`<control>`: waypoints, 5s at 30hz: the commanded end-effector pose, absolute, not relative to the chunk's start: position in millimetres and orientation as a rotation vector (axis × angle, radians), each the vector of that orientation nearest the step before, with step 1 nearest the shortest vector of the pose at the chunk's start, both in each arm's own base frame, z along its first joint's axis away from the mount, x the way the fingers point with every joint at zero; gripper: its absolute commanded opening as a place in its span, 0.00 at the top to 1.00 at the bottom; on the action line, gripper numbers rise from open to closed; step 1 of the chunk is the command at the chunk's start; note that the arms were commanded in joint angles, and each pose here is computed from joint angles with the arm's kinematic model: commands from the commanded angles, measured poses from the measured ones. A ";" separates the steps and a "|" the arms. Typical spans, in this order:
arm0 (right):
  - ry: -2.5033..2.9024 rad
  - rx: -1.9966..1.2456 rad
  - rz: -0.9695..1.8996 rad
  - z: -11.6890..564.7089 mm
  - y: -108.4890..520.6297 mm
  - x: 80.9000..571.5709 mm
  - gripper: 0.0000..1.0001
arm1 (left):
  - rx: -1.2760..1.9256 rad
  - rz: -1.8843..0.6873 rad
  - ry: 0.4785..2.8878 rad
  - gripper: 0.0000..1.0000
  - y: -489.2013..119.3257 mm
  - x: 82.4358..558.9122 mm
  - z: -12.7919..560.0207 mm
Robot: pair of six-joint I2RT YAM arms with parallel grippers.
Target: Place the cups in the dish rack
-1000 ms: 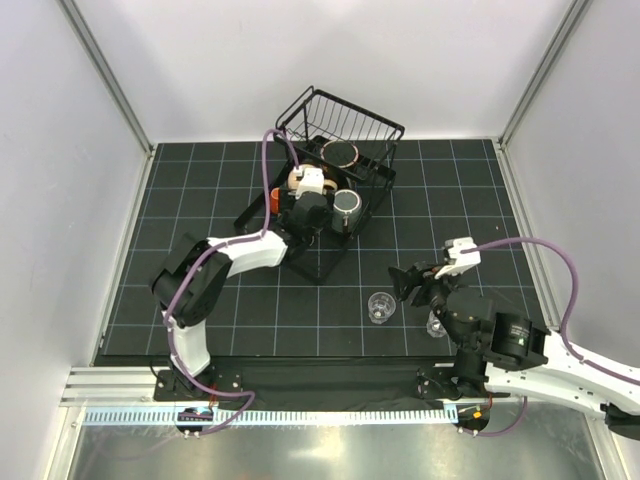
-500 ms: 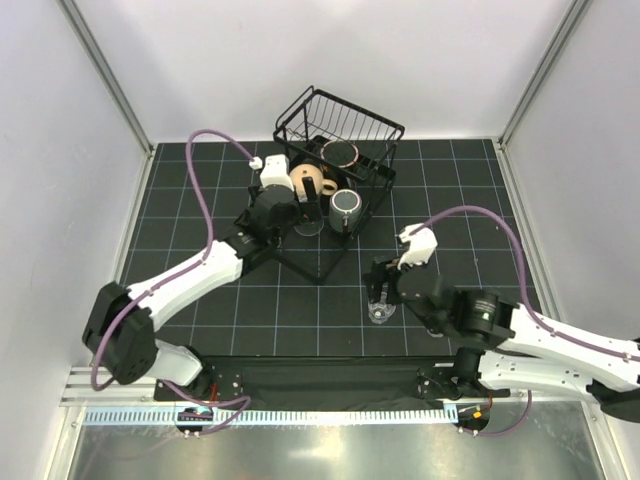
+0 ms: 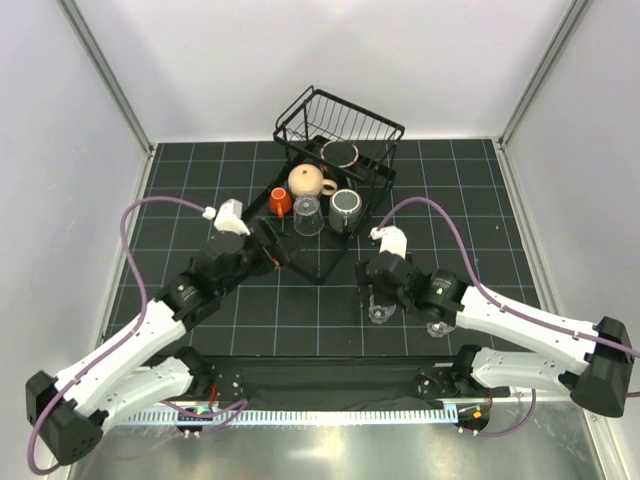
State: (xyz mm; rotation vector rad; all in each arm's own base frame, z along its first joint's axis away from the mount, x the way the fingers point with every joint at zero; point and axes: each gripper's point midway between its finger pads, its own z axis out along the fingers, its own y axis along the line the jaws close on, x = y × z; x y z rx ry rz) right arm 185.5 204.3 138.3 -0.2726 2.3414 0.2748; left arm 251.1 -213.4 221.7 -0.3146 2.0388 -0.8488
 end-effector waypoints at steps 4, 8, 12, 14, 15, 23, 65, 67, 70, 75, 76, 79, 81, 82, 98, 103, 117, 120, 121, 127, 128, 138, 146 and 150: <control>2.459 -0.327 0.377 115.9 221.9 177.4 0.23 | -0.405 -1.077 2.045 0.00 -208.9 209.1 231.5; 2.503 -0.335 0.366 100.2 222.3 172.4 0.25 | -0.421 -1.036 2.057 0.00 -193.0 197.5 228.4; 2.522 -0.331 0.309 83.7 213.4 170.9 0.27 | -0.456 -1.040 2.037 0.00 -185.7 193.8 226.3; 2.531 -0.329 0.277 76.1 207.2 169.6 0.27 | -0.465 -1.046 2.031 0.00 -185.4 193.7 225.2; 2.535 -0.331 0.274 73.9 206.5 168.8 0.27 | -0.461 -1.046 2.034 0.00 -186.4 193.9 224.7; 2.544 -0.327 0.287 59.0 206.5 165.9 0.35 | -0.448 -1.074 2.118 0.00 -201.8 193.4 210.3; 1.459 -0.242 1.246 318.5 229.7 140.6 0.96 | -0.121 -1.805 1.796 0.01 -278.2 158.0 297.4; 1.416 -0.234 1.282 328.1 228.1 136.7 0.96 | -0.066 -1.818 1.746 0.00 -283.4 150.8 307.3; 1.353 -0.230 1.348 340.9 228.2 129.5 0.96 | 0.087 -1.767 1.680 0.01 -291.9 141.7 325.4; 1.246 -0.241 1.481 358.1 230.1 113.5 0.96 | 0.170 -1.683 1.667 0.00 -303.4 141.8 326.9; 1.227 -0.243 1.498 359.6 229.8 111.0 0.96 | 0.180 -1.688 1.656 0.00 -305.0 140.3 328.3; 1.194 -0.246 1.524 360.5 230.0 107.8 0.96 | 0.192 -1.711 1.629 0.00 -311.5 137.9 332.3; 1.180 -0.251 1.531 362.5 230.0 106.5 0.96 | 0.192 -1.720 1.634 0.00 -316.8 138.1 331.8; 1.177 -0.253 1.535 362.8 230.1 105.9 0.96 | 0.193 -1.724 1.635 0.00 -318.4 138.0 331.6; 1.154 -0.318 1.587 354.5 239.7 97.1 0.96 | 0.231 -1.803 1.638 0.19 -333.3 130.5 346.7; 1.160 -0.313 1.594 349.7 243.2 99.0 0.96 | 0.235 -1.834 1.644 0.27 -334.5 126.9 350.8; 1.165 -0.271 1.576 348.5 243.9 107.8 0.96 | 0.237 -1.886 1.673 0.32 -336.1 119.7 350.2; 1.175 -0.265 1.576 346.6 244.5 108.9 0.96 | 0.240 -1.892 1.661 0.35 -334.2 118.1 352.4; 1.177 -0.264 1.577 345.9 244.6 109.0 0.96 | 0.242 -1.895 1.656 0.41 -333.9 117.6 353.5; 1.221 -0.262 1.565 338.5 248.8 112.6 0.96 | 0.257 -1.903 1.640 0.80 -332.8 115.2 359.1; 1.234 -0.263 1.559 336.3 249.9 113.6 0.96 | 0.256 -1.893 1.662 0.89 -333.9 116.0 354.7; 1.573 -0.159 1.221 290.4 232.8 151.8 0.49 | 0.118 -1.351 1.987 1.00 -301.7 160.1 295.8; 1.825 0.029 0.759 243.7 161.1 175.5 0.47 | -0.058 -0.985 2.171 1.00 -239.9 236.7 259.8; 1.827 0.045 0.708 242.4 145.8 173.5 0.46 | -0.170 -0.859 2.237 1.00 -218.1 275.5 244.0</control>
